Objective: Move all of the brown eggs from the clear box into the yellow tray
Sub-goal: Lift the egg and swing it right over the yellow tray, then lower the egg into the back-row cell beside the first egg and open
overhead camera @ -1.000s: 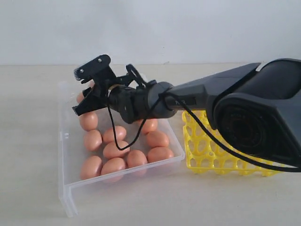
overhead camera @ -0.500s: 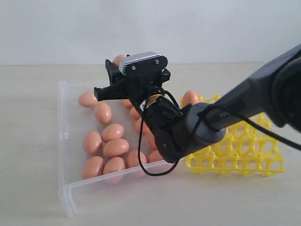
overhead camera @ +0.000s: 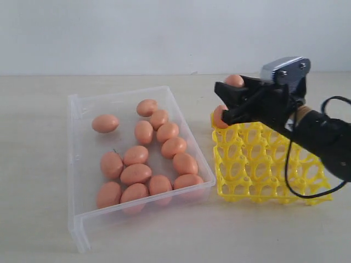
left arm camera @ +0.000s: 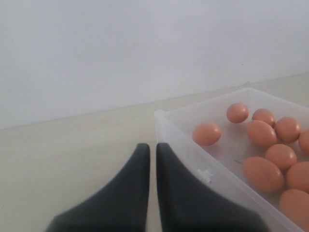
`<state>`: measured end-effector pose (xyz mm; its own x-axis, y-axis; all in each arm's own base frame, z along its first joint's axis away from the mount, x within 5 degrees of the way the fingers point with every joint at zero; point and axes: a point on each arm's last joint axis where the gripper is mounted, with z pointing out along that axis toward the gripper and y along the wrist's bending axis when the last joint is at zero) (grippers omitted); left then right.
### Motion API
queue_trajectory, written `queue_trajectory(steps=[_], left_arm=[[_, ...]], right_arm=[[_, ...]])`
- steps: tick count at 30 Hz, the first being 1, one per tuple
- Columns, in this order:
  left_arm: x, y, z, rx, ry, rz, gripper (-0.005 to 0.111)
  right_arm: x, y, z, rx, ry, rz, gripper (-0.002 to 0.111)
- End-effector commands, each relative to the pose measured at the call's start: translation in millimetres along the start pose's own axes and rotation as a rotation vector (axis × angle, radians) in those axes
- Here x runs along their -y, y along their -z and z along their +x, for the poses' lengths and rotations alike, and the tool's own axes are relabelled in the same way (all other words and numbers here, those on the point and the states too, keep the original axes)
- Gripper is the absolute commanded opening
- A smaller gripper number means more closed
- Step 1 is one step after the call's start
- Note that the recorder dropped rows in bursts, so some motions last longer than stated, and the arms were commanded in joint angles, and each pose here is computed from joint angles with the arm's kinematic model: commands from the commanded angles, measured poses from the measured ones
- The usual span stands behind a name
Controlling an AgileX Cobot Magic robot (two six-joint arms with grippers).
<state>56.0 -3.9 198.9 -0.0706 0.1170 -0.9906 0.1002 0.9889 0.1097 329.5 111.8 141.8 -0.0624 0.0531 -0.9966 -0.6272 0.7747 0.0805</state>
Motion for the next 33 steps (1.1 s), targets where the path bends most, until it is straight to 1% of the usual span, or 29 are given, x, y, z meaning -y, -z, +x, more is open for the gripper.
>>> queue_trajectory(steps=[1, 3, 6, 10, 13, 17, 19, 22, 24, 28, 31, 33], left_arm=[[0.5, 0, 1, 0.0, 0.007, 0.007, 0.004], [0.5, 0, 1, 0.0, 0.007, 0.007, 0.004], [0.5, 0, 1, 0.0, 0.007, 0.007, 0.004], [0.5, 0, 1, 0.0, 0.007, 0.007, 0.004], [0.5, 0, 1, 0.0, 0.007, 0.007, 0.004], [0.5, 0, 1, 0.0, 0.007, 0.007, 0.004], [0.5, 0, 1, 0.0, 0.007, 0.007, 0.004], [0.5, 0, 1, 0.0, 0.007, 0.007, 0.004], [0.5, 0, 1, 0.0, 0.007, 0.007, 0.004], [0.5, 0, 1, 0.0, 0.007, 0.007, 0.004], [0.5, 0, 1, 0.0, 0.007, 0.007, 0.004], [0.5, 0, 1, 0.0, 0.007, 0.007, 0.004]], right_arm=[[38, 30, -3, -0.044, 0.02, -0.052, 0.0], [49, 38, -3, -0.056, 0.028, -0.06, 0.0], [56, 38, -1, -0.091, 0.038, -0.148, 0.0], [71, 30, 13, -0.11, -0.024, -0.141, 0.0], [77, 21, 28, -0.126, -0.082, -0.147, 0.0], [86, 13, 42, -0.133, -0.107, -0.137, 0.0], [89, 10, 42, -0.125, -0.11, -0.133, 0.0], [82, 3, 41, -0.121, -0.096, -0.154, 0.0], [78, -2, 40, -0.108, -0.083, -0.146, 0.0], [77, -4, 39, -0.093, -0.054, -0.128, 0.0], [79, -5, 40, -0.088, -0.059, -0.111, 0.0], [79, -4, 50, -0.107, -0.076, -0.112, 0.0]])
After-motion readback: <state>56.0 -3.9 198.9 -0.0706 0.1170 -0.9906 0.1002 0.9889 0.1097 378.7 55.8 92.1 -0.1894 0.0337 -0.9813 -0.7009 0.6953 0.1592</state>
